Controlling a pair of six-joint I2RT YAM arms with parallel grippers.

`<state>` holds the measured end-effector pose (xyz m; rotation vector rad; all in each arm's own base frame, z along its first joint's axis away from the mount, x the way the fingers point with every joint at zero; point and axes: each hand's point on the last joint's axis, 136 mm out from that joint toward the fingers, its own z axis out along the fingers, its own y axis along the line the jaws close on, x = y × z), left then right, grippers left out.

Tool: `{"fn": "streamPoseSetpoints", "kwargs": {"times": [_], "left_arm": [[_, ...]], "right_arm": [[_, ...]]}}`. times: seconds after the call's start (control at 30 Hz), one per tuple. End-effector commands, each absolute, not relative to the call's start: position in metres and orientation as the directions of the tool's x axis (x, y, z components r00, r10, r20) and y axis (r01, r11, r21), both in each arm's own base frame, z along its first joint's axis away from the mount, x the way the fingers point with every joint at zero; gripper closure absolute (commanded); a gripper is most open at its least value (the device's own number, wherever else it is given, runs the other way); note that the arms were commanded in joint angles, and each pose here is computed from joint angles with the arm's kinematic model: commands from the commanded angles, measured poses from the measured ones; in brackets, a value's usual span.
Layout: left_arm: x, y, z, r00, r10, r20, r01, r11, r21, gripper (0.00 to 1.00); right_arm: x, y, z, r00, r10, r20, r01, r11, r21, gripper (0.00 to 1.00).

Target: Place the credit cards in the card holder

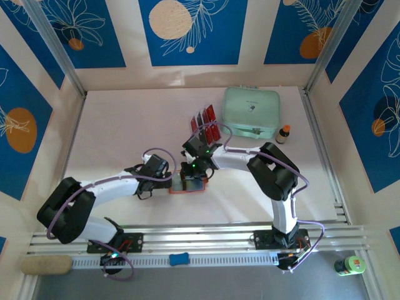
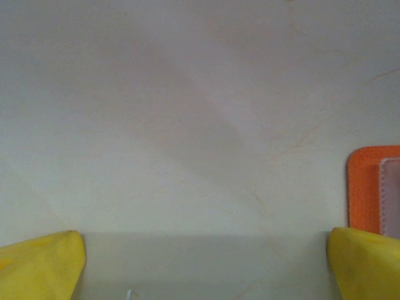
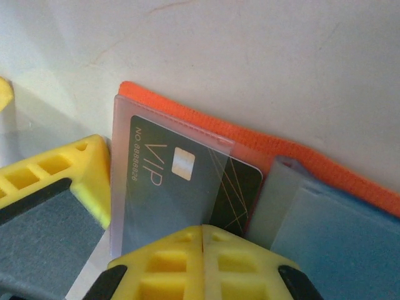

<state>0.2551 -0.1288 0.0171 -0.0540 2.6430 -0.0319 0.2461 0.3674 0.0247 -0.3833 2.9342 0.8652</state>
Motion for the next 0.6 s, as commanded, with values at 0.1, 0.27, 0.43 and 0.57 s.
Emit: {"fn": "streamPoseSetpoints", "kwargs": {"times": [0.1,0.27,0.43,0.57], "left_arm": [[0.252,-0.126,0.012,-0.884,-0.045,-0.465,-0.032,0.999,-0.036,0.0],[0.252,-0.126,0.014,-0.882,-0.045,-0.469,-0.032,0.999,-0.038,0.0],[0.251,-0.125,0.013,-0.883,-0.046,-0.467,-0.033,0.999,-0.036,0.0],[0.251,-0.125,0.013,-0.883,-0.045,-0.468,-0.032,0.999,-0.036,0.0]], "right_arm": [[0.245,0.371,0.036,-0.963,-0.234,-0.13,-0.267,0.797,0.541,0.97],[0.252,0.36,0.052,-0.959,-0.22,-0.179,-0.282,0.809,0.516,0.97],[0.252,0.354,0.048,-0.955,-0.237,-0.178,-0.295,0.829,0.475,0.98],[0.25,0.352,0.038,-0.955,-0.248,-0.162,-0.295,0.843,0.449,0.98]]}}
